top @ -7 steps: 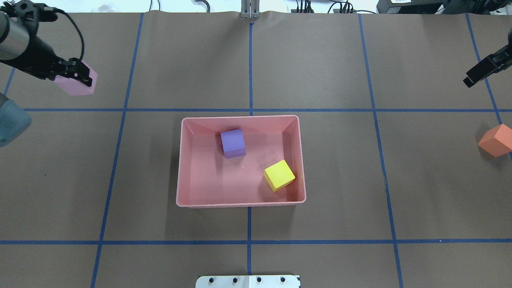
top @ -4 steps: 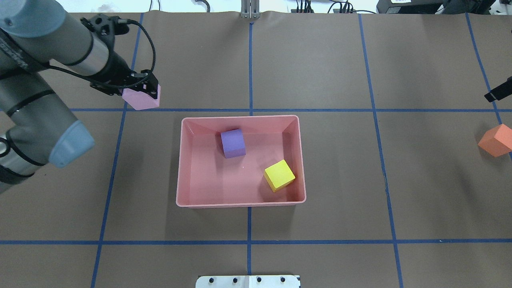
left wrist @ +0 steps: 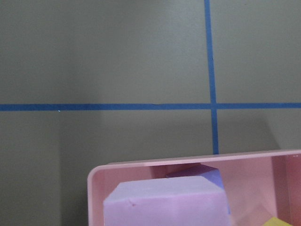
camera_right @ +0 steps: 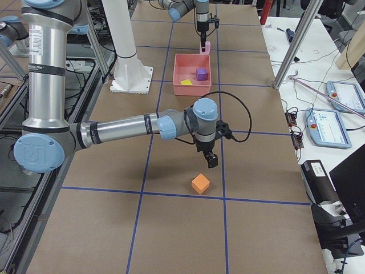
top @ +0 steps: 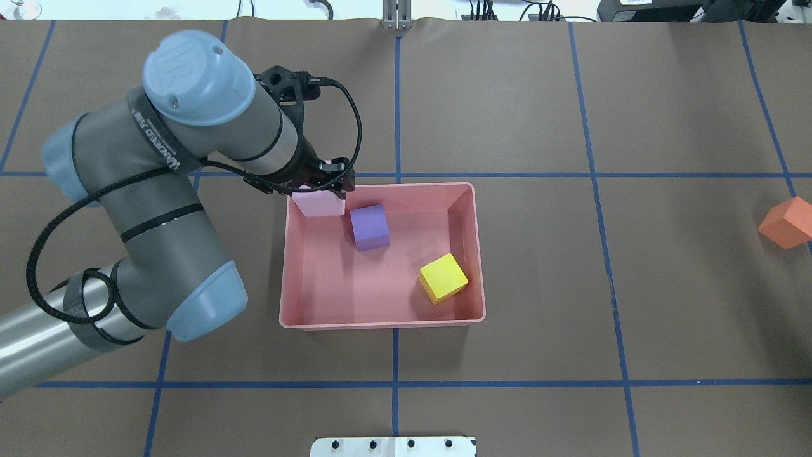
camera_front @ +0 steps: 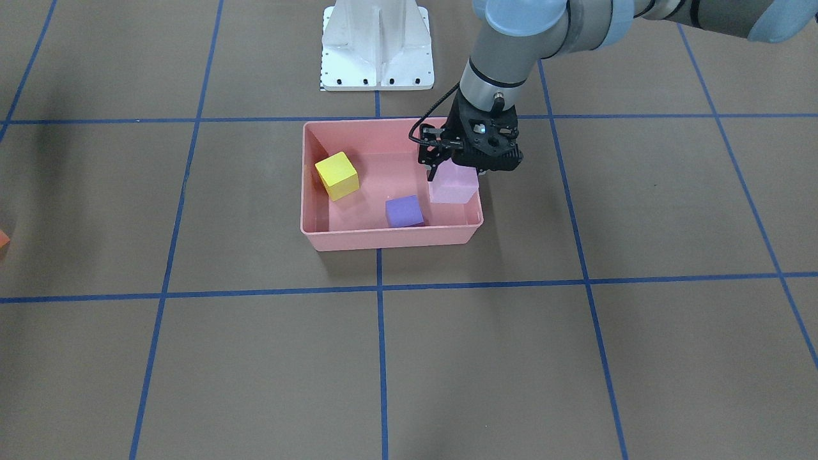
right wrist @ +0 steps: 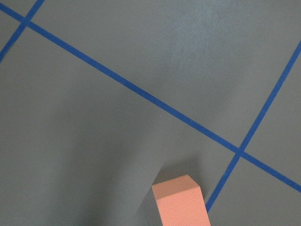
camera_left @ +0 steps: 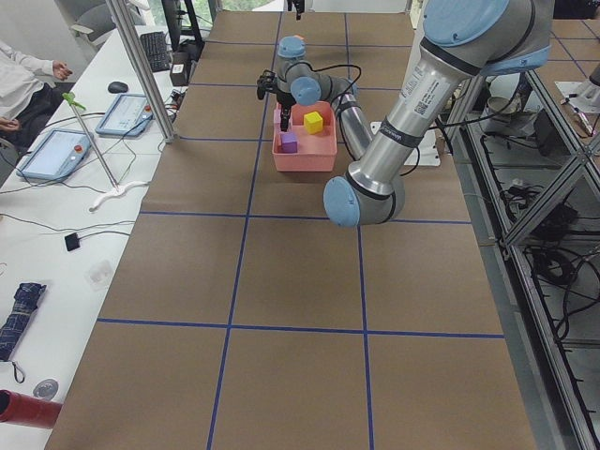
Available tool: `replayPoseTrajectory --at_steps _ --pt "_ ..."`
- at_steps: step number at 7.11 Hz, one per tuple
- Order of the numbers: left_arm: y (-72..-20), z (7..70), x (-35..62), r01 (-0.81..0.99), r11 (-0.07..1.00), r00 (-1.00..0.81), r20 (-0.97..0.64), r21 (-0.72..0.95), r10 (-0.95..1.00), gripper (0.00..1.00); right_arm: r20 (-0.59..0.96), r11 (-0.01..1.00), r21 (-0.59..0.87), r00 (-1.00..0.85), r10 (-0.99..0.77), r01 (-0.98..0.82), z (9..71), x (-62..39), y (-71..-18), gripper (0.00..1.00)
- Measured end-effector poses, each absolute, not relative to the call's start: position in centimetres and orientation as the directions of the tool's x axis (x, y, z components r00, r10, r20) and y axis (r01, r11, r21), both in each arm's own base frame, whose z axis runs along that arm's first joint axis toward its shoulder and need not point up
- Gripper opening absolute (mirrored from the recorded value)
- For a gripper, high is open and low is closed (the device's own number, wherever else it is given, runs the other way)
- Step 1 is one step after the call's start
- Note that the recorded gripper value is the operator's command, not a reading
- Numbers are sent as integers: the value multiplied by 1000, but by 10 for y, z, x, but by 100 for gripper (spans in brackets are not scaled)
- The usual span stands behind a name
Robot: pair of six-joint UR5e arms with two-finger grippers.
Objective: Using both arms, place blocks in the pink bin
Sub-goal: 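Grasp the light pink cube with the left gripper and carry it over the bin, then release the pink cube into the bin while the right gripper nears the orange cube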
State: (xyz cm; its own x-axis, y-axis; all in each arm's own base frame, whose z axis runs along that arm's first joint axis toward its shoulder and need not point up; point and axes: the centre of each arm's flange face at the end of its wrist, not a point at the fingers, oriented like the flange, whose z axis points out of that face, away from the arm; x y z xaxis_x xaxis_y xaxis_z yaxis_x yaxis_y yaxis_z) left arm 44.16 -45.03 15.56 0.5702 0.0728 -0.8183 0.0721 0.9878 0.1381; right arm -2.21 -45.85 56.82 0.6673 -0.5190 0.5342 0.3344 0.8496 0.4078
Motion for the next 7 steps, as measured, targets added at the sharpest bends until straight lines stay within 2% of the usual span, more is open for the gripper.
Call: replayPoseTrajectory --at_steps 3,7 --pt "-392 152 438 15 983 532 -833 185 149 100 525 826 449 648 -552 340 596 -14 -425 99" --pt "-387 154 434 11 982 530 -834 189 154 100 462 747 549 608 -645 375 642 -25 -459 99"
